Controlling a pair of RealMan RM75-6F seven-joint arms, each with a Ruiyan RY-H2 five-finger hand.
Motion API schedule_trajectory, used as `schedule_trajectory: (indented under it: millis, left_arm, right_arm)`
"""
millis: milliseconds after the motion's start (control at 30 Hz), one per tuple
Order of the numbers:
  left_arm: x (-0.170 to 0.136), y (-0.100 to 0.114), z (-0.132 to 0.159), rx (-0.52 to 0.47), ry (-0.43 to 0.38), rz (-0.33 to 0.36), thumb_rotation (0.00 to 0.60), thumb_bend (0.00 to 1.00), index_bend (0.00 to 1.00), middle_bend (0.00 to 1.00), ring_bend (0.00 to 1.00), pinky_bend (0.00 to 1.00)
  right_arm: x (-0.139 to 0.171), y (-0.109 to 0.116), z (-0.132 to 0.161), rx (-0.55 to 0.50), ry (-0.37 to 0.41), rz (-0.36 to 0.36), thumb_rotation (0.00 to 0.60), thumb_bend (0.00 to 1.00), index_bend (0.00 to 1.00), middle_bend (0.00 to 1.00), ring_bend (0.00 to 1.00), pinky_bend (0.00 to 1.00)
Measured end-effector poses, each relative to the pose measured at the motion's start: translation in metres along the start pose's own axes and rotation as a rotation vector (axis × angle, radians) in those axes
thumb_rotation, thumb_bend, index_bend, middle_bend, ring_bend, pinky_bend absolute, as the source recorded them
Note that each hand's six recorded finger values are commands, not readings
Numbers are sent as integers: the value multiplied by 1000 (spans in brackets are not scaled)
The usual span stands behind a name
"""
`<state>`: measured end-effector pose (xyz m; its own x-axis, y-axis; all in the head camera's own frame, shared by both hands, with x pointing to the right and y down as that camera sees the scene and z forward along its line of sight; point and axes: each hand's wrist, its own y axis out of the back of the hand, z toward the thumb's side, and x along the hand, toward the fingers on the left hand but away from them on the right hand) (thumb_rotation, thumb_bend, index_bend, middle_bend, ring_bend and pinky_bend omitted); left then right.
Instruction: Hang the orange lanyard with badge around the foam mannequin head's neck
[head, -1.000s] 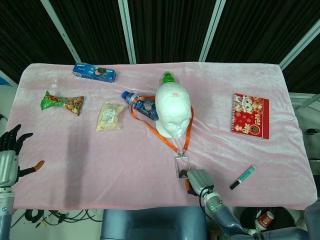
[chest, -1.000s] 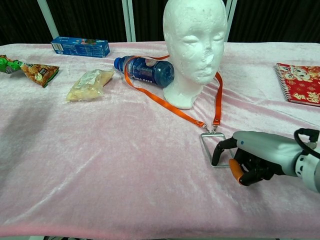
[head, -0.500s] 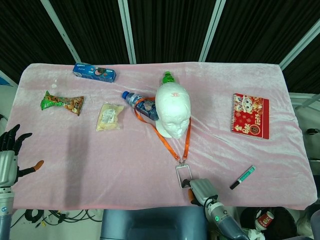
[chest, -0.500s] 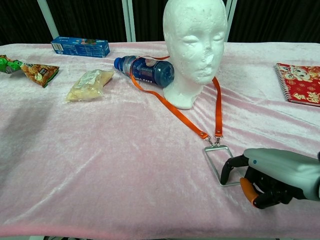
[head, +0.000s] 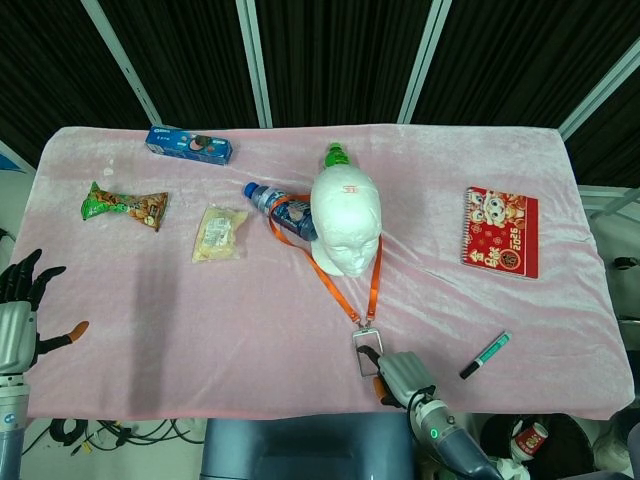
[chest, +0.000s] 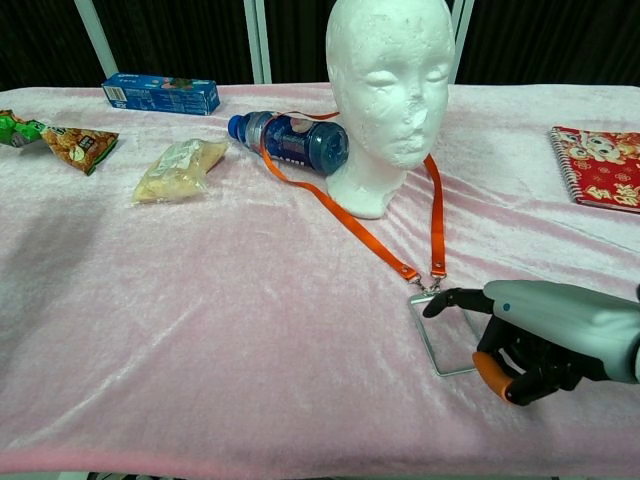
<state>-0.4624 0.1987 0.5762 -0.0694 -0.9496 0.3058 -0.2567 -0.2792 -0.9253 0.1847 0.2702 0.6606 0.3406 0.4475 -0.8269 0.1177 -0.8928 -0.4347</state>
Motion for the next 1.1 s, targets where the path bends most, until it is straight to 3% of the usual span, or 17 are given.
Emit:
schedule_trajectory:
  millis: [133, 267, 433, 667, 800, 967, 1100]
  left_arm:
    - [0, 0, -1, 3, 3, 1, 600, 71, 223, 8, 0, 0]
    - [-1, 1, -1, 7, 4, -4, 600, 71, 223, 8, 0, 0]
    - [-4, 1, 0, 19, 1, -18, 600, 71, 223, 8, 0, 0]
    - [-8, -1, 2, 40, 7, -46, 600, 71, 223, 9, 0, 0]
    - [-12, -2, 1, 57, 20, -55, 600, 72, 223, 9, 0, 0]
    - [-18, -3, 1, 64, 32, -75, 600, 71, 223, 9, 0, 0]
    - [-21, 0, -1, 63, 41, -71, 600, 72, 223, 10, 0, 0]
  right_arm:
    - [4, 14, -4, -14, -12, -46, 600, 417, 162, 623, 694, 692]
    - [15, 33, -24, -28, -68, -105, 600, 296, 151, 353, 449, 470]
    - [37, 65, -72, -48, -199, -208, 600, 264, 150, 197, 265, 288]
    - [72, 98, -134, -221, -305, -366, 600, 262, 151, 146, 204, 211]
    - [97, 110, -167, -261, -314, -463, 600, 261, 151, 132, 194, 198]
    - [121, 116, -185, -129, -260, -570, 600, 244, 151, 127, 188, 191]
    - [135, 107, -186, 0, -195, -643, 600, 241, 151, 127, 187, 190]
